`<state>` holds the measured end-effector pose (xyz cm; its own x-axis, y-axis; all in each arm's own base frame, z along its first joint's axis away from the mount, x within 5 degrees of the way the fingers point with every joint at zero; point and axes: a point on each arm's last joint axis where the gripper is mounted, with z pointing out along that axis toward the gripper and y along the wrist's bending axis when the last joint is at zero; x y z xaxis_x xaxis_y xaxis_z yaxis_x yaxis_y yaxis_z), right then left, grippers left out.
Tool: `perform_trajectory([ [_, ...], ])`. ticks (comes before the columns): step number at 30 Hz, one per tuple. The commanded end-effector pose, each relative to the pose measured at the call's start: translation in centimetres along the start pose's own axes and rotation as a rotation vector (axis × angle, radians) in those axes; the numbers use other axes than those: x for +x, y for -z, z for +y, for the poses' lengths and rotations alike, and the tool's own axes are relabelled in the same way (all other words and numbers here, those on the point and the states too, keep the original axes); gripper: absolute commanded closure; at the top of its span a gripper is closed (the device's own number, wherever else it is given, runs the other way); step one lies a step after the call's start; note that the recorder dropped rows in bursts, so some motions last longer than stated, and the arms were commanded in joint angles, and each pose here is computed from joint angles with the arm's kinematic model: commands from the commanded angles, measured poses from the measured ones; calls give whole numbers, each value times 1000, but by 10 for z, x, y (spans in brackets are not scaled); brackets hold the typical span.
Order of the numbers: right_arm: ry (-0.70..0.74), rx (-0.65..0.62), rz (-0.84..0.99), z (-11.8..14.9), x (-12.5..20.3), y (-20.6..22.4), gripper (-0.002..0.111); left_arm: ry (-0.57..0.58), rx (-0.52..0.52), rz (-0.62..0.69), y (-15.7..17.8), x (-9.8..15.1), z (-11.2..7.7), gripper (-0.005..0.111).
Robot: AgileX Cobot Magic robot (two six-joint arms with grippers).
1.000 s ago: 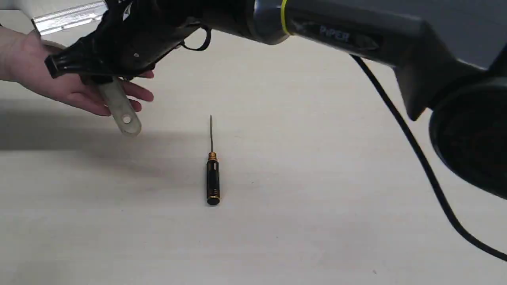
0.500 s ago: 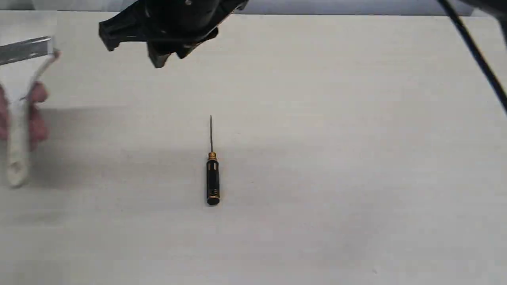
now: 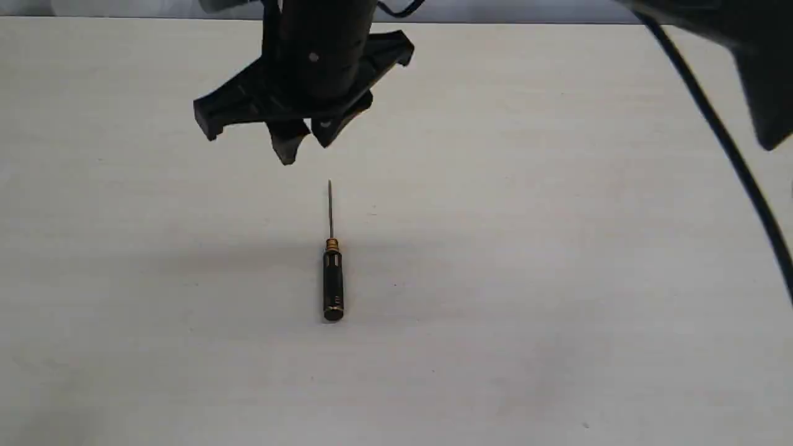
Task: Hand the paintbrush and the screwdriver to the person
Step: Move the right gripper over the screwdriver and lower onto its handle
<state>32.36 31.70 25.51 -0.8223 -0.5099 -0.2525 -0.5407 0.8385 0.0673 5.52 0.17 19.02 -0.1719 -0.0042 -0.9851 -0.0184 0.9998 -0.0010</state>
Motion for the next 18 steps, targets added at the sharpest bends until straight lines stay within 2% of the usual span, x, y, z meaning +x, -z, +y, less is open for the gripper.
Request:
perform_trajectory([
  [1,-16,15,62,-2,4,-20,70,2,7,-13,0,-1,0,107],
  [18,-46,28,297,-3,19,-126,70,5,8,-10,0,0,-1,107],
])
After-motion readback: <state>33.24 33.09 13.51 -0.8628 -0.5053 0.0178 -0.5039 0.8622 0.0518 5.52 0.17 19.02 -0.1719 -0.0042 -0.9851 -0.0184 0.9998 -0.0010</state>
